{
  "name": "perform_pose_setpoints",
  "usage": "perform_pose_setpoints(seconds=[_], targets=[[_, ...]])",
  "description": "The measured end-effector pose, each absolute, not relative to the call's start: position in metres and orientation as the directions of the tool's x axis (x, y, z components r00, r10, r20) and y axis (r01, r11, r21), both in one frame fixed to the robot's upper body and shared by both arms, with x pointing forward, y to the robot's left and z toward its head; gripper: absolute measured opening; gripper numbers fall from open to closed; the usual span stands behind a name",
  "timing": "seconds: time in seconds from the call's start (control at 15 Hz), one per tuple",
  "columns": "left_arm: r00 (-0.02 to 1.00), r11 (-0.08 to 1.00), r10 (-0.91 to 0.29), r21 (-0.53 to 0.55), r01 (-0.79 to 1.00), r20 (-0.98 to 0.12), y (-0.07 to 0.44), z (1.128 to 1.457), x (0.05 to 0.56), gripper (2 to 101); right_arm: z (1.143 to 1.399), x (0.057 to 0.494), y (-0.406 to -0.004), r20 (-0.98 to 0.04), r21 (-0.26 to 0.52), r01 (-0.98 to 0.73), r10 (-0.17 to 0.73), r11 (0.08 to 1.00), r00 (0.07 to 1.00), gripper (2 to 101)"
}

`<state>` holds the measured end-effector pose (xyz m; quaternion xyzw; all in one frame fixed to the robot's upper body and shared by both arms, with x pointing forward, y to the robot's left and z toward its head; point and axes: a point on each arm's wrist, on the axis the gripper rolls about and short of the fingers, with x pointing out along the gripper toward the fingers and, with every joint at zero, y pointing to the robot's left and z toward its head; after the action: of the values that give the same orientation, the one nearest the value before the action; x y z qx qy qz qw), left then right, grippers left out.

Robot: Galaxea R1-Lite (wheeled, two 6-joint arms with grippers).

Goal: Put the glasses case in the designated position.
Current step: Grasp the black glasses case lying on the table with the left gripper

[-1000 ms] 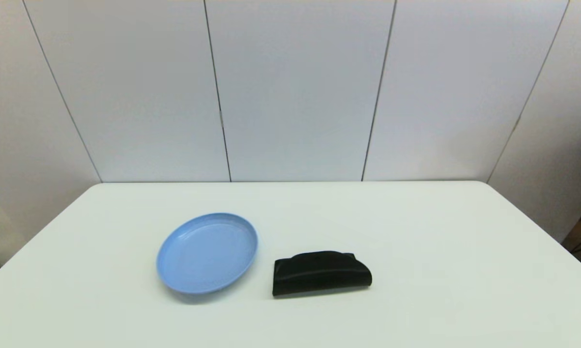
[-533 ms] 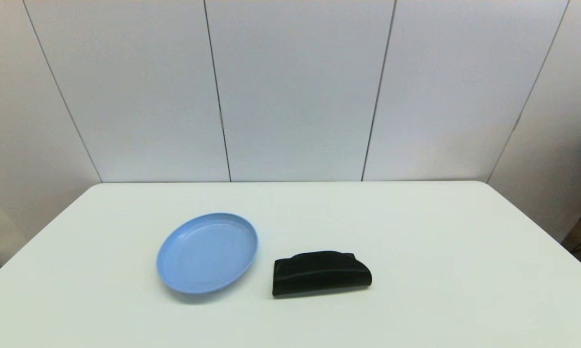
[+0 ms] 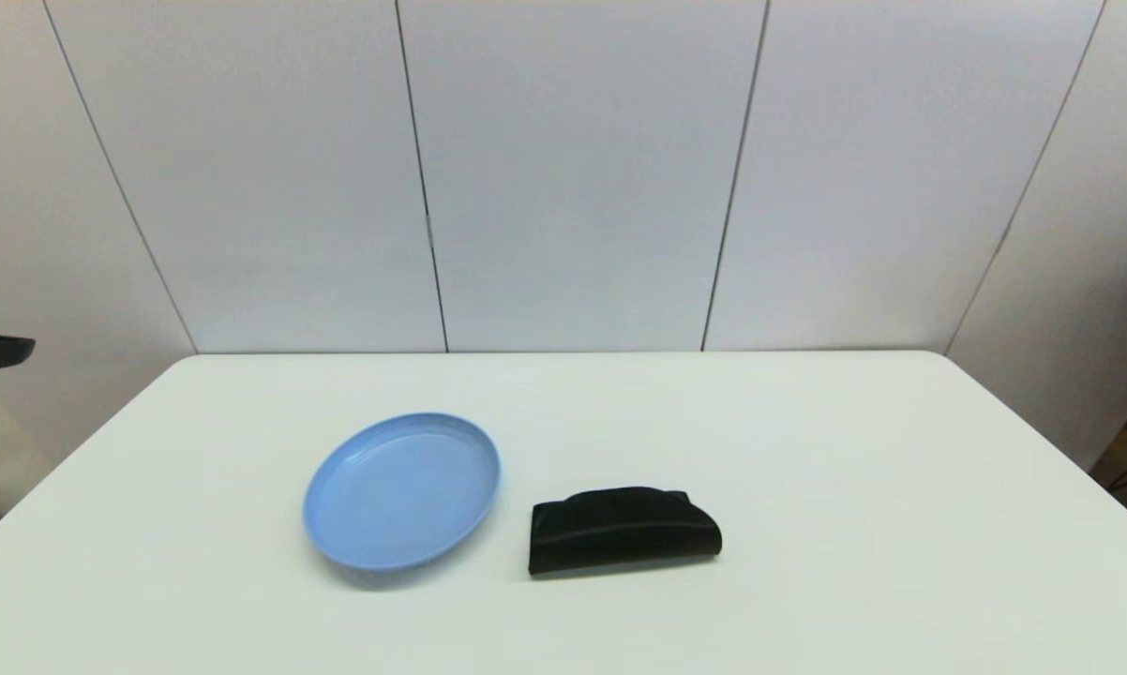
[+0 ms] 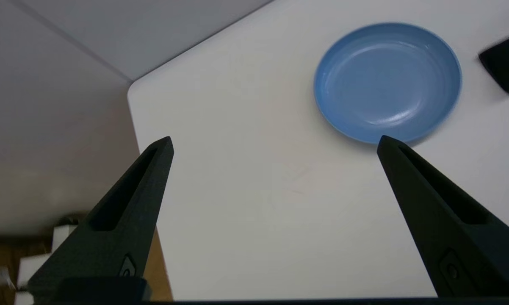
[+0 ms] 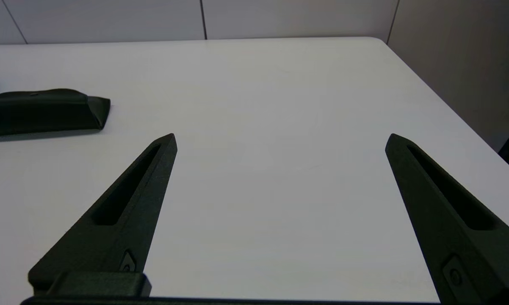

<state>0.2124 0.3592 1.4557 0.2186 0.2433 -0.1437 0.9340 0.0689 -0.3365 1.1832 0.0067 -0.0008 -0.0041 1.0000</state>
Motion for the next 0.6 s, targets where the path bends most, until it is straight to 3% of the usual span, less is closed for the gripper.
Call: perform_pose_setpoints(seconds=[0.27,0.6], targets=[[0.708,0.706,-0.28,0.36,0.61,-0.649,0.376,1.464,0.265,97.8,1.183,0.069,-0.337,0.001,0.013,0.008,-0.009,1.0,1.0,97.7],[0.44,0.465,-0.38,0.243,0.851,-0.814,0.391,1.428,0.312,97.8,1.183,0.069,-0.337,0.001,0.013,0.009,-0.009,1.0,1.0,97.7]])
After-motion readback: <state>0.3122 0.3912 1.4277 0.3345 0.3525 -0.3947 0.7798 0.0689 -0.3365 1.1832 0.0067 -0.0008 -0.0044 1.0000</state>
